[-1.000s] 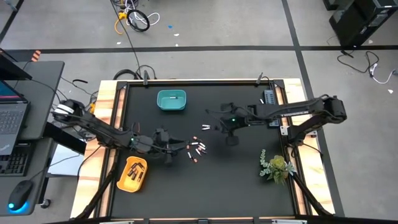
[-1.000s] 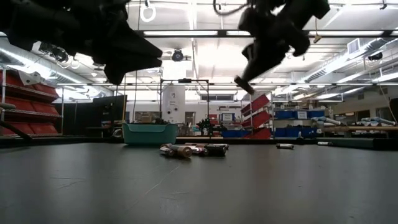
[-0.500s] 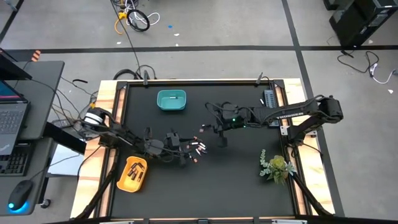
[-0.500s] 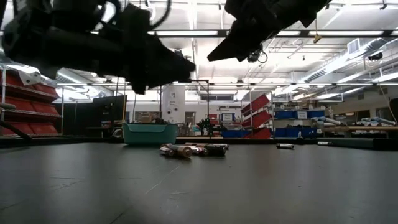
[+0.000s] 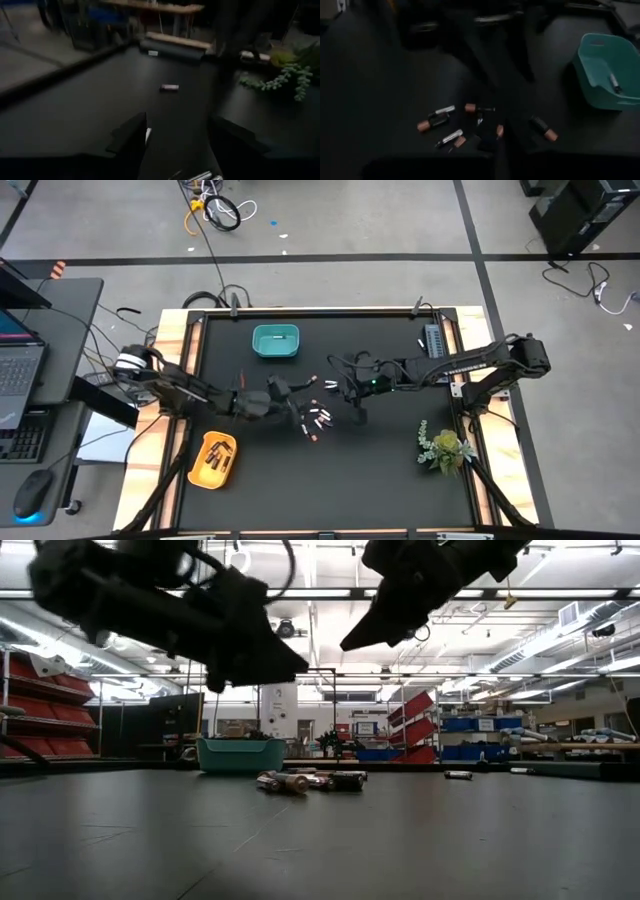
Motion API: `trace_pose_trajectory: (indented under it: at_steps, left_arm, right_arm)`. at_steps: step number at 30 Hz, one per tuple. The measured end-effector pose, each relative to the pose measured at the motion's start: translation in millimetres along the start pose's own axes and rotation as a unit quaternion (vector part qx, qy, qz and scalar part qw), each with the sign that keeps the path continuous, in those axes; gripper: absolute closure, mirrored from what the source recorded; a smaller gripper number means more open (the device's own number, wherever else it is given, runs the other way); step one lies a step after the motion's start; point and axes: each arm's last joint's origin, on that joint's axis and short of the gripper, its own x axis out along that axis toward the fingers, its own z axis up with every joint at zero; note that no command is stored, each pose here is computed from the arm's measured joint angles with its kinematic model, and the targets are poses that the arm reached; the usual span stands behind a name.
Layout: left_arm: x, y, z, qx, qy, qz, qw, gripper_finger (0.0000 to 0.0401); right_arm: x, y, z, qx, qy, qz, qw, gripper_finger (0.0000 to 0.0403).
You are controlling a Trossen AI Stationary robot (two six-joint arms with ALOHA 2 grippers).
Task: Sort batteries
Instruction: Put the black battery into the yellow bin
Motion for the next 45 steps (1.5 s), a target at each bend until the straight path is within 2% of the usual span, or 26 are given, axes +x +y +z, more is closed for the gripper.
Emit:
trace_pose_trajectory:
  at_steps: [3,12,17,23,26,30,34,37,45]
  left_arm:
    - [11,14,2,-0.013,0.053,-0.003,0.999,0.0193]
    - [42,58,17,-0.026,0.136,0.084,0.987,0.0197]
    - [50,81,21,-0.043,0.174,0.114,0.977,0.0197]
    - [51,102,18,-0.047,0.221,0.141,0.964,0.0197]
    - [49,104,15,-0.042,0.242,0.141,0.959,0.0198]
    - [46,100,10,-0.007,0.267,0.130,0.955,0.0199]
    - [40,99,3,0.046,0.316,0.123,0.940,0.0199]
    - [37,101,-1,0.045,0.344,0.116,0.931,0.0199]
    - [36,100,-1,0.082,0.351,0.102,0.927,0.0199]
  right_arm:
    - [0,5,0,0.006,-0.002,0.006,1.000,0.0366]
    - [3,46,-22,0.002,0.002,0.017,1.000,0.0359]
    - [3,63,-29,-0.003,-0.032,0.015,0.999,0.0359]
    - [2,69,-29,-0.009,-0.048,0.015,0.999,0.0359]
    - [2,69,-27,-0.009,-0.054,0.013,0.998,0.0360]
    - [2,68,-27,-0.011,-0.054,0.011,0.998,0.0361]
    - [2,67,-27,-0.011,-0.053,0.011,0.998,0.0362]
    - [2,67,-27,-0.011,-0.054,0.011,0.998,0.0362]
    - [2,80,-28,-0.024,-0.063,-0.005,0.998,0.0363]
